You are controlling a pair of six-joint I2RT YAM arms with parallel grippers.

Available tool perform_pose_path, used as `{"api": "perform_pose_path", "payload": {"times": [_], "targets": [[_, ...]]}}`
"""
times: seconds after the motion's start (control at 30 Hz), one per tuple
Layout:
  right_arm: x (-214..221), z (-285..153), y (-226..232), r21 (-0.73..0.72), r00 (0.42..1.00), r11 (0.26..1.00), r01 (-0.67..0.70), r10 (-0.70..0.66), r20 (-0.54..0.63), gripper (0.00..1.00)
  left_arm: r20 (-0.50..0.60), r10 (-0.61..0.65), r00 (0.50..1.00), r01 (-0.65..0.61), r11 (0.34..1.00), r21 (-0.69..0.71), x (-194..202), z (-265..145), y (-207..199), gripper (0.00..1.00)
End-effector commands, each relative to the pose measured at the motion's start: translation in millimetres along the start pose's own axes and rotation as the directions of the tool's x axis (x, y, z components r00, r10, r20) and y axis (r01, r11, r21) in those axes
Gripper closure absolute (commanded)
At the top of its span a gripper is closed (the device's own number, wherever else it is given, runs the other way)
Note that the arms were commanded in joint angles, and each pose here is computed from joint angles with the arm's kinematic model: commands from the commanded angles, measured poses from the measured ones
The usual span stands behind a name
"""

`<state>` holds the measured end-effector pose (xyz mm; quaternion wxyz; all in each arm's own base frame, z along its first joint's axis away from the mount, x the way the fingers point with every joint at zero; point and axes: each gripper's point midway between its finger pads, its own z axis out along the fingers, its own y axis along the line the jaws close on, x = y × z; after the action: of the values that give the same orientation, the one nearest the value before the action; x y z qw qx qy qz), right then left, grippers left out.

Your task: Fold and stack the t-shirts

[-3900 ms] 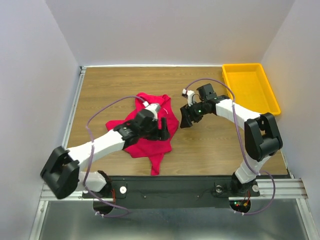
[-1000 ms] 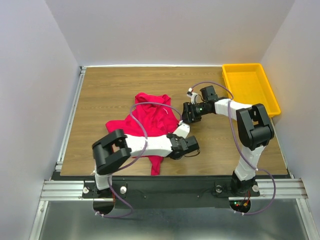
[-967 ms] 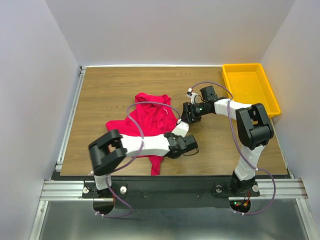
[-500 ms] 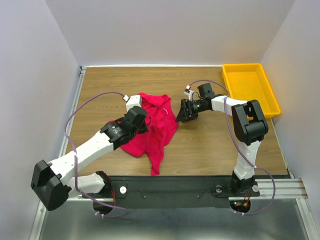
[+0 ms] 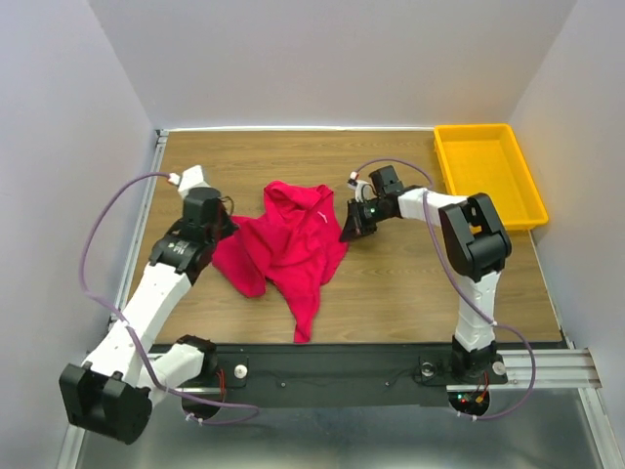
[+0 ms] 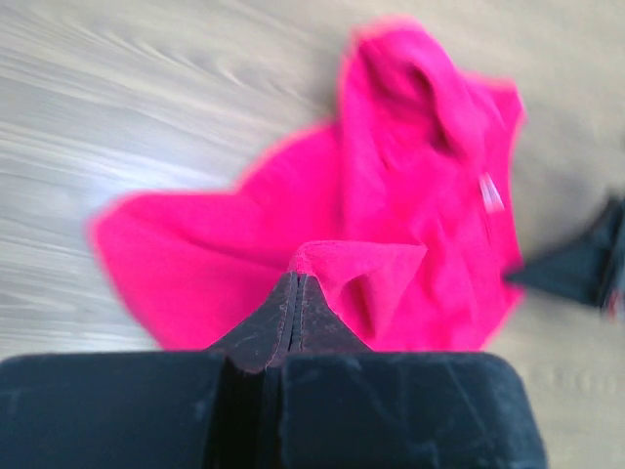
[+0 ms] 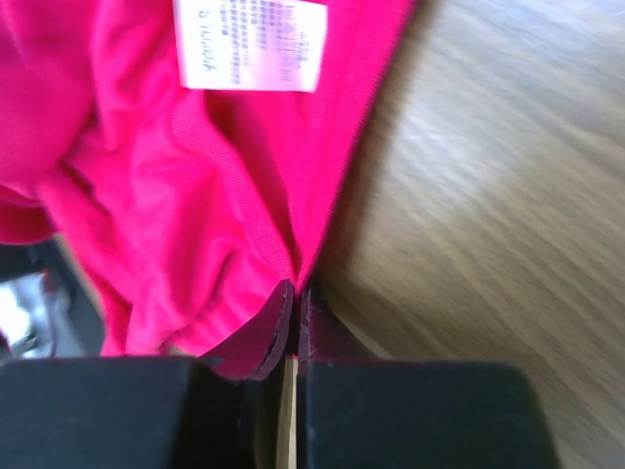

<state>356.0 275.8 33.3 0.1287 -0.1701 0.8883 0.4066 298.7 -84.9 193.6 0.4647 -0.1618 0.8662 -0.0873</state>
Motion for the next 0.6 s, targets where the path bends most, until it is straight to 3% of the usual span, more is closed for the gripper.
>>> {"api": "perform_pose_path", "payload": {"times": [0.0,0.1,0.27,0.37,0.57], "targets": [[-2.9,-26.9,-10.5,0.125,0.997,0.991,0.047,-0.054,0.055,0.99,0.195,-0.082,0.977,0.089,0.996,-0.029,-67.4,-10.2,22.3,1.0],[10.7,-64.6,-25.4,0.233,0.993,0.969,0.082,-0.099,0.062,0.99,0.304,-0.147,0.941,0.182,0.979,-0.091,-103.4,-9.9,57.1,1.0],[62.8,-108.1,-49.5,0.359,0.986,0.918,0.167,-0.156,-0.059,0.99,0.438,-0.202,0.876,0.29,0.946,-0.143,-148.7,-2.2,95.6,1.0],[88.8,-131.4,-59.4,0.45,0.976,0.866,0.217,-0.184,-0.117,0.99,0.46,-0.199,0.865,0.308,0.935,-0.175,-163.9,10.5,107.0,1.0],[112.2,-169.0,-74.9,0.562,0.962,0.781,0.272,-0.212,-0.171,1.0,0.403,-0.184,0.897,0.291,0.931,-0.222,-165.5,54.1,113.1,1.0]]}}
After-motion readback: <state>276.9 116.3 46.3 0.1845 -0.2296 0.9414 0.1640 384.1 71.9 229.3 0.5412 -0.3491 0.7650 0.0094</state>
